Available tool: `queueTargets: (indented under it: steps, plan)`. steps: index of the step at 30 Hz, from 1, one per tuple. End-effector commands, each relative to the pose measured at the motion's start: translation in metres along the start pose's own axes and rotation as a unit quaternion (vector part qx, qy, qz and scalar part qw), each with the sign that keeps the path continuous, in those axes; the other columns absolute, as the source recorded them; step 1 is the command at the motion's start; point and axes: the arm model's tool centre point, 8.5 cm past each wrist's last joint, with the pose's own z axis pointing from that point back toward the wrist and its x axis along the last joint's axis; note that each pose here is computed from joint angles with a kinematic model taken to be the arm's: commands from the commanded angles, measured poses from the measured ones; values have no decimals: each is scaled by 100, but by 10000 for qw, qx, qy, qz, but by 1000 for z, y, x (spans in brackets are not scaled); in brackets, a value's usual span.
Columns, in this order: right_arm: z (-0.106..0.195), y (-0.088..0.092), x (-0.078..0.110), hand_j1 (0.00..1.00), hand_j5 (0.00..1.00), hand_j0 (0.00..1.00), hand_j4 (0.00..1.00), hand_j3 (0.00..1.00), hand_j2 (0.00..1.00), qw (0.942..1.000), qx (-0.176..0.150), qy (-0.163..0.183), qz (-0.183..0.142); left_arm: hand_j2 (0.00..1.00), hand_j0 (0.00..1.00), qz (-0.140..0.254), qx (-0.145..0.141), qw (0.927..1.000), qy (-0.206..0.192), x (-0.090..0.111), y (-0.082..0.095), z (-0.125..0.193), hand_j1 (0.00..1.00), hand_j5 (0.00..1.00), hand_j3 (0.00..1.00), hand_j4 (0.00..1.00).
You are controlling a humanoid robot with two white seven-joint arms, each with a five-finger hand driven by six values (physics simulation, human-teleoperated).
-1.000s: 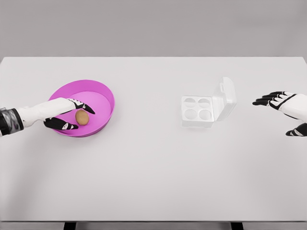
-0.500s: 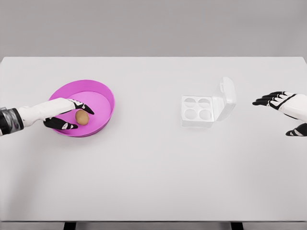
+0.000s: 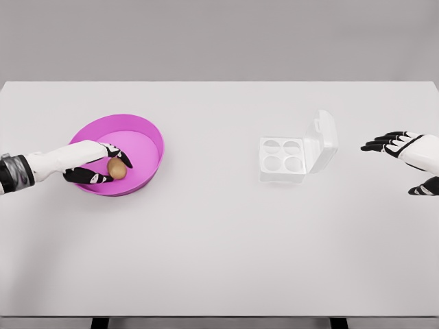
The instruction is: Pack egg into the box and close the box lid
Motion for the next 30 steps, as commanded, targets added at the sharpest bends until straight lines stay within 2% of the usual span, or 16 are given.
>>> queueTargets:
  steps: [1,9,25,30]
  plan:
    - [0,-1,0,100,100,100,100,100,100,10000,-13,-6,-19,57,57,30,20,10000,-6,0,1,0,57,57,57,57]
    - [0,0,0,100,100,100,100,100,100,10000,-7,-12,-19,49,49,7,53,10000,-17,1,4,0,49,49,49,49]
    - [1,1,0,100,100,100,100,100,100,10000,9,-10,-23,44,44,-37,163,9998,-103,6,13,-2,44,44,44,44]
    - [1,1,0,100,100,100,100,100,100,10000,9,-16,-19,42,42,-98,208,9994,-241,15,16,-6,42,42,42,42]
